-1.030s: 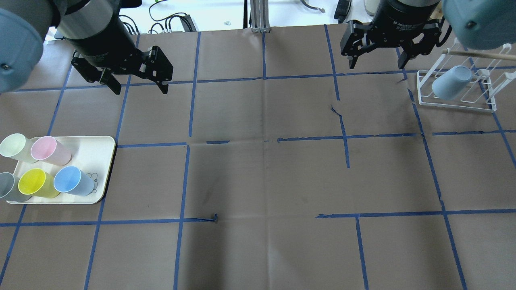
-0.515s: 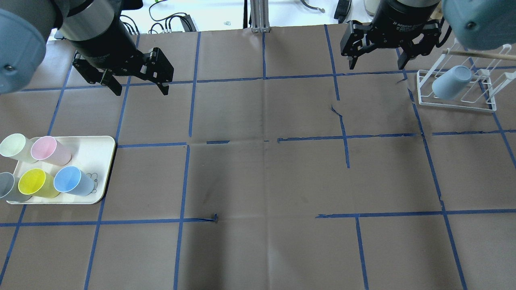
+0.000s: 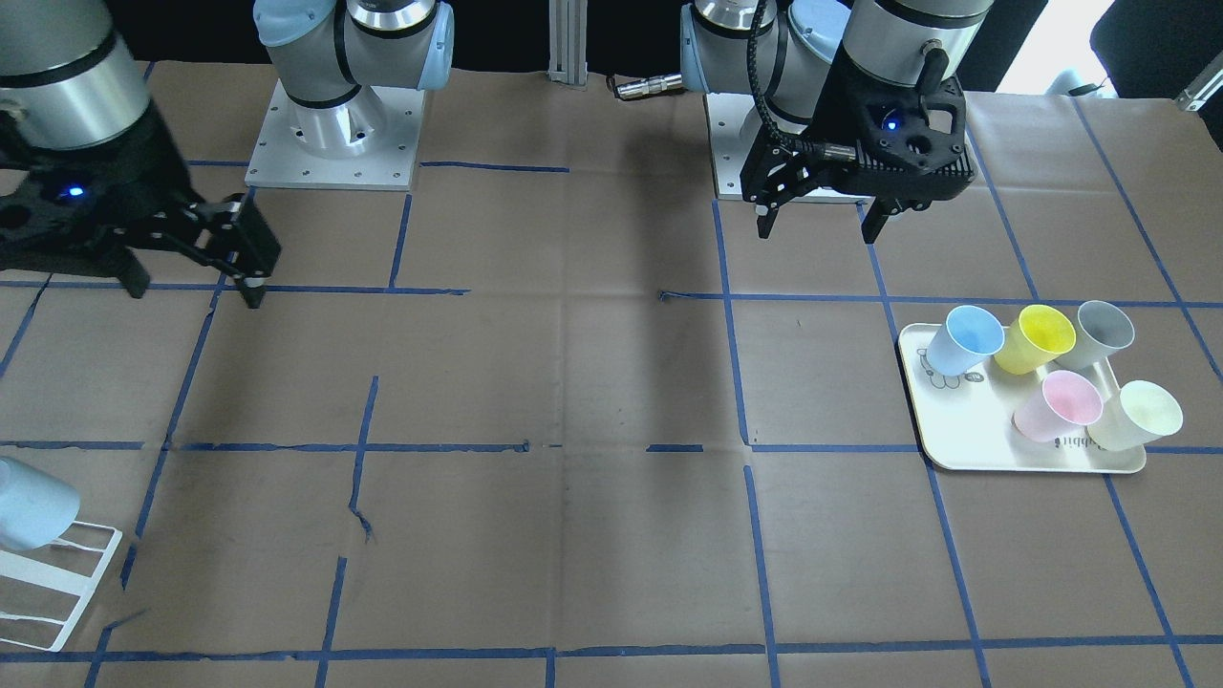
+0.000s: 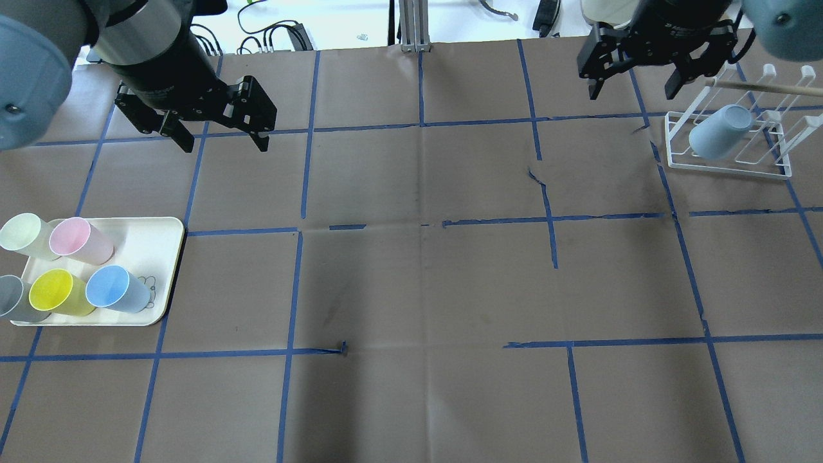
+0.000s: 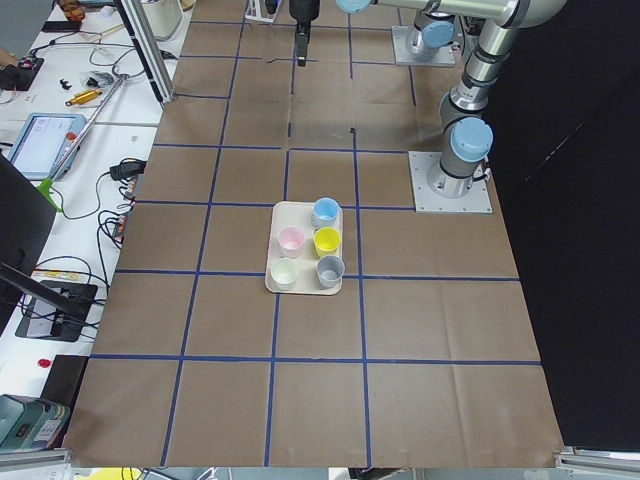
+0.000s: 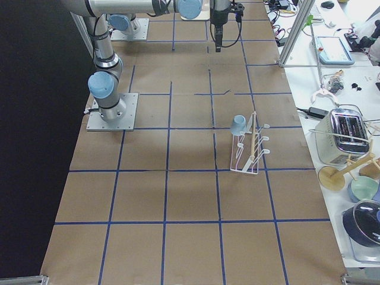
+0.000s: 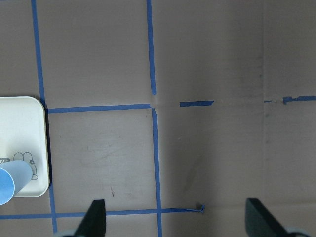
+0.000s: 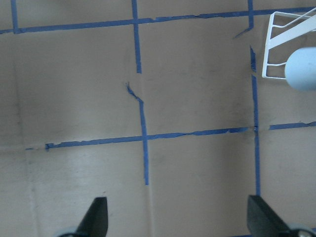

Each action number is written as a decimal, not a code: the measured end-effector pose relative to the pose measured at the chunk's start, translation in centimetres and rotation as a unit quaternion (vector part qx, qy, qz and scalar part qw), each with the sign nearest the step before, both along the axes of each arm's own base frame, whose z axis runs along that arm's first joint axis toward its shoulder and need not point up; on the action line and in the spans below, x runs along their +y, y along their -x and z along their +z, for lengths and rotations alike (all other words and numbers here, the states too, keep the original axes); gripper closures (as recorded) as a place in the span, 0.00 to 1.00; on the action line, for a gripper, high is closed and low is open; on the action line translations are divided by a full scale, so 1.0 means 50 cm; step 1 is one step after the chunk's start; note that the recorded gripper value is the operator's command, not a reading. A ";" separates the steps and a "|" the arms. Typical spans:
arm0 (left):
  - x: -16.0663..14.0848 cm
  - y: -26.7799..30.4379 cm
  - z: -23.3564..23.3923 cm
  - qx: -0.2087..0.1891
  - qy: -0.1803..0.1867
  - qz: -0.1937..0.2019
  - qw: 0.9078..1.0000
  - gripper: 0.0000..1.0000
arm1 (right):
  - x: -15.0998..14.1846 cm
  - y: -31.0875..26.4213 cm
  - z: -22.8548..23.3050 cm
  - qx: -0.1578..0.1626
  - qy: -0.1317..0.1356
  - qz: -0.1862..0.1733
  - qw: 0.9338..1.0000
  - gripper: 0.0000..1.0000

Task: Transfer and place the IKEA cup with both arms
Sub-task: 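Move the right gripper toward the light blue cup on the wire rack, then lower the right gripper around the light blue cup and close it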

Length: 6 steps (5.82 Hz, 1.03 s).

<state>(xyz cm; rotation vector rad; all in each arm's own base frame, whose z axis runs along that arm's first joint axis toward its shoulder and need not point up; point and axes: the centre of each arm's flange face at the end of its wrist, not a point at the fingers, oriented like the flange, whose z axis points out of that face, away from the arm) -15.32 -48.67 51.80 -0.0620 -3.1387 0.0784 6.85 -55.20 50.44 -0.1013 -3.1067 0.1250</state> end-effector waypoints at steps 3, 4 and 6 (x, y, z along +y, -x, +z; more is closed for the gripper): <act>-0.002 0.003 -0.004 0.001 -0.001 -0.001 1.000 0.02 | -0.102 0.308 -0.062 0.004 -0.020 0.015 1.000 0.00; -0.001 0.003 -0.002 0.001 -0.001 -0.001 1.000 0.02 | -0.148 0.388 -0.093 0.006 -0.023 0.019 1.000 0.00; -0.001 0.003 -0.003 0.002 -0.001 -0.002 1.000 0.02 | -0.204 0.451 -0.149 0.012 -0.019 0.030 0.999 0.00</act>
